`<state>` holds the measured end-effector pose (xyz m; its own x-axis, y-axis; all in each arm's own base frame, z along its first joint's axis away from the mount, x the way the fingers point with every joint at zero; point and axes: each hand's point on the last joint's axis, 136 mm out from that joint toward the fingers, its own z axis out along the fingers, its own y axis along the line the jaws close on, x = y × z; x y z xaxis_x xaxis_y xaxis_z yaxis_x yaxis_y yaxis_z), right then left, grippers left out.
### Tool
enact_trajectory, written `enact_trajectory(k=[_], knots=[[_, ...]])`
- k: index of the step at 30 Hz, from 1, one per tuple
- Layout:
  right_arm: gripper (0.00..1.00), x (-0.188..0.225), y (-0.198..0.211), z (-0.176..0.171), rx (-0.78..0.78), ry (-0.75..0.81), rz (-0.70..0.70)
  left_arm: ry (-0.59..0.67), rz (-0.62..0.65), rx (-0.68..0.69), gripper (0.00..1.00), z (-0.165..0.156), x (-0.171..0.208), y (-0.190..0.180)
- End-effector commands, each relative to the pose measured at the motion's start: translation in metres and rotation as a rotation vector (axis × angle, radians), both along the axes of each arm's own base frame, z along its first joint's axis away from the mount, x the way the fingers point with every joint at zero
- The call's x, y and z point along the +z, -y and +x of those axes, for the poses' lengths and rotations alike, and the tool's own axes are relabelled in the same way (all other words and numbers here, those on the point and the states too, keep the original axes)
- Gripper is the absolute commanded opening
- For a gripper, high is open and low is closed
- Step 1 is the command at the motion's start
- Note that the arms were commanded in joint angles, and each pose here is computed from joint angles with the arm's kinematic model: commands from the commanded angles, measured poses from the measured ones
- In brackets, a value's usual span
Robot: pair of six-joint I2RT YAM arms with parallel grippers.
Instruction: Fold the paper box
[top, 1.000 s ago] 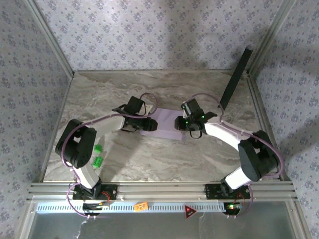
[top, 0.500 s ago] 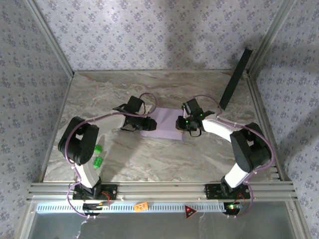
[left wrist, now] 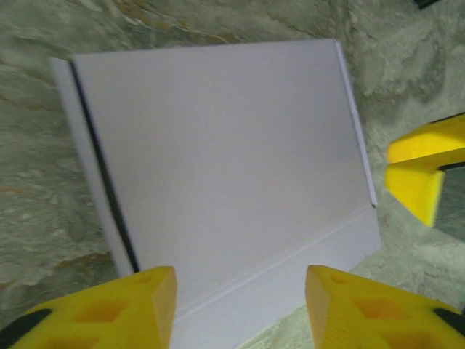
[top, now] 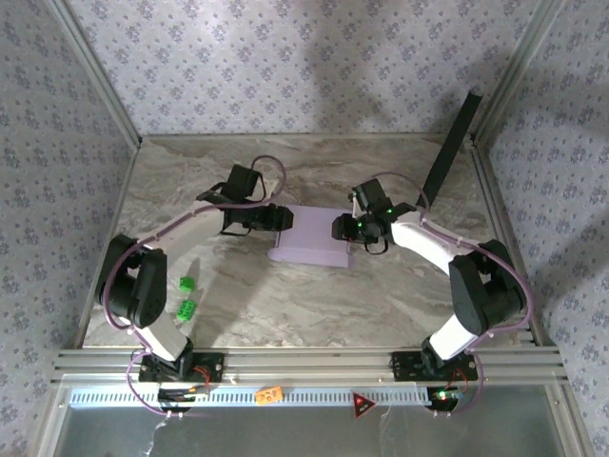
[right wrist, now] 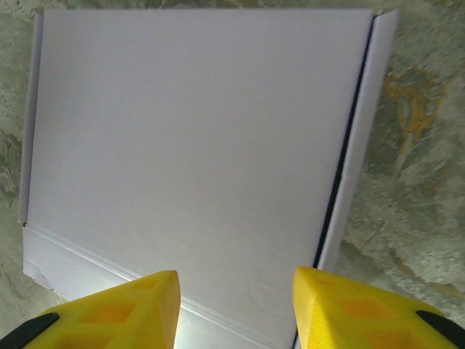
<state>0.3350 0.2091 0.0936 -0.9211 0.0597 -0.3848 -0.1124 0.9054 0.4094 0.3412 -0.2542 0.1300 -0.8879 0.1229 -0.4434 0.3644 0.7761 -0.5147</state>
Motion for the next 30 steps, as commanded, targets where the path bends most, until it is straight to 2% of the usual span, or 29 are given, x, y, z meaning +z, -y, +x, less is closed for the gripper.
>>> enact_trajectory(k=[1,7,14,18,25,27,30], knots=[[0.49,-0.005,0.018,-0.007,-0.011,-0.056,-0.063,-0.069,0.07,0.007,0.55,-0.004,-0.017,-0.014],[0.49,-0.024,0.016,-0.005,0.009,-0.126,-0.063,-0.162,0.056,-0.014,0.56,-0.003,-0.044,-0.006],[0.45,-0.037,-0.001,-0.004,0.031,-0.175,-0.024,-0.221,0.0,-0.035,0.46,-0.003,-0.063,0.008],[0.37,-0.038,-0.017,-0.005,0.05,-0.179,0.017,-0.224,-0.026,-0.06,0.31,-0.009,-0.062,0.02],[0.18,-0.042,-0.041,-0.019,0.106,-0.19,0.012,-0.233,-0.032,-0.102,0.15,-0.027,-0.064,0.034],[0.14,-0.043,-0.043,-0.025,0.109,-0.192,0.015,-0.242,-0.033,-0.099,0.11,-0.034,-0.065,0.032],[0.13,-0.044,-0.046,-0.039,0.13,-0.204,0.003,-0.255,-0.023,-0.097,0.1,-0.049,-0.065,0.028]])
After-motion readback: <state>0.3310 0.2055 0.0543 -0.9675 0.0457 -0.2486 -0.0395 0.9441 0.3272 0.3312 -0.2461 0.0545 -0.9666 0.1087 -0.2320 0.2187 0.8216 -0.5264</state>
